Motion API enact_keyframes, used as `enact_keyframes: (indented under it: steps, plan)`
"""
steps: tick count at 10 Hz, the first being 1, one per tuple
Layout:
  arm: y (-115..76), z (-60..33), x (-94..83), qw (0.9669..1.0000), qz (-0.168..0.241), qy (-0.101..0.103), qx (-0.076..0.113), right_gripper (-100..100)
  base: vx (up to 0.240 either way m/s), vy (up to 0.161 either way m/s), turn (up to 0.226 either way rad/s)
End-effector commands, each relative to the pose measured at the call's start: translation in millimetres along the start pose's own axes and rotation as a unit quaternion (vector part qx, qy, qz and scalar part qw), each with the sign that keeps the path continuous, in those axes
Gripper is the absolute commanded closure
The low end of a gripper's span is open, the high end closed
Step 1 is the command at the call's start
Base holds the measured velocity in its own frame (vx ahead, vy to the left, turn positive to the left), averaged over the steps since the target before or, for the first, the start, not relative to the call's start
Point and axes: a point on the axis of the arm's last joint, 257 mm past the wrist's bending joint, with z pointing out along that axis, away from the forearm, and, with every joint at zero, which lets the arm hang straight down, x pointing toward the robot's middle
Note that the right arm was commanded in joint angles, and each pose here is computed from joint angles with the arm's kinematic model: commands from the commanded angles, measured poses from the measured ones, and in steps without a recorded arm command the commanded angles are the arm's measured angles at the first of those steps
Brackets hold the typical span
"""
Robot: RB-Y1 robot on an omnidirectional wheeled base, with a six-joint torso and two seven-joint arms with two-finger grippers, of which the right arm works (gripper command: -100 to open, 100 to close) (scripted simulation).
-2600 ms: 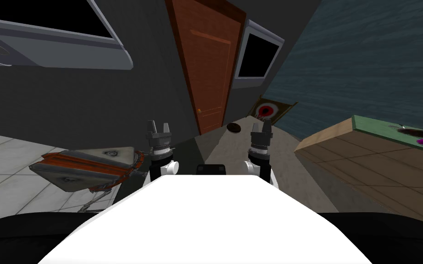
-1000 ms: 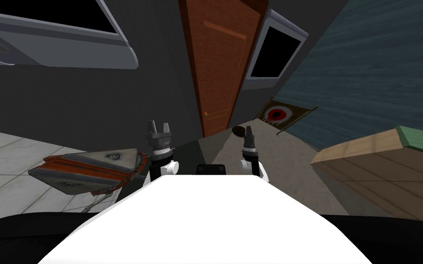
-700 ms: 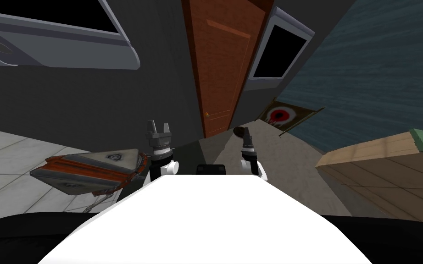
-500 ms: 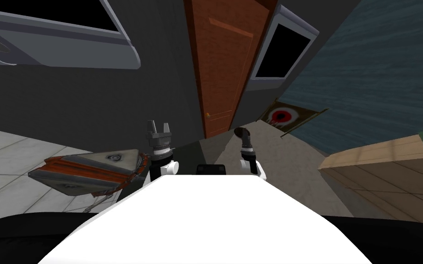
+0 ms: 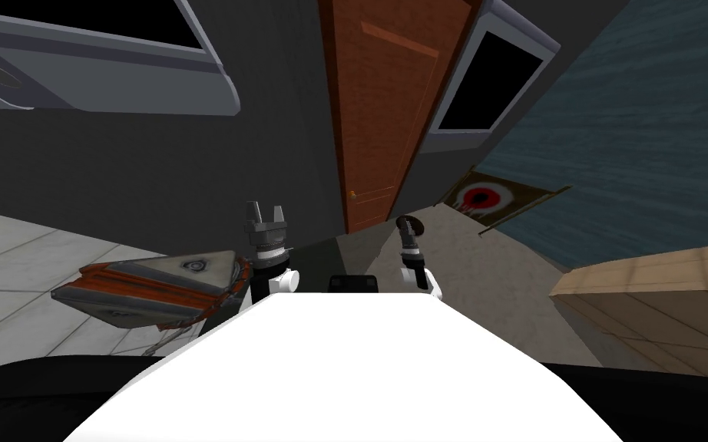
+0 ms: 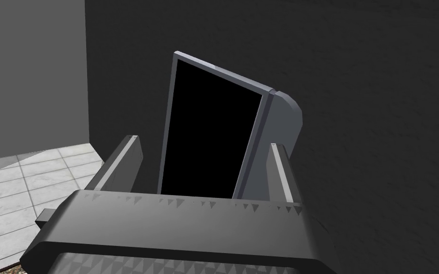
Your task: Pull the door open
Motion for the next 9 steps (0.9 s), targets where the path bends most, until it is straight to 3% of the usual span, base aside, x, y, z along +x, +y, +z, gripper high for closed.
enact_keyframes:
  steps: [1,5,9]
  plan:
    - [-10.7,-2.2,8.1,0.9998,-0.018,0.009,0.005,-100,0.122,0.037,0.054]
    - [-37.3,-9.8,27.0,0.9975,-0.06,0.034,0.018,-100,0.106,0.049,0.061]
    - [-62.7,-18.2,43.7,0.9925,-0.102,0.06,0.029,-100,0.11,0.048,0.07]
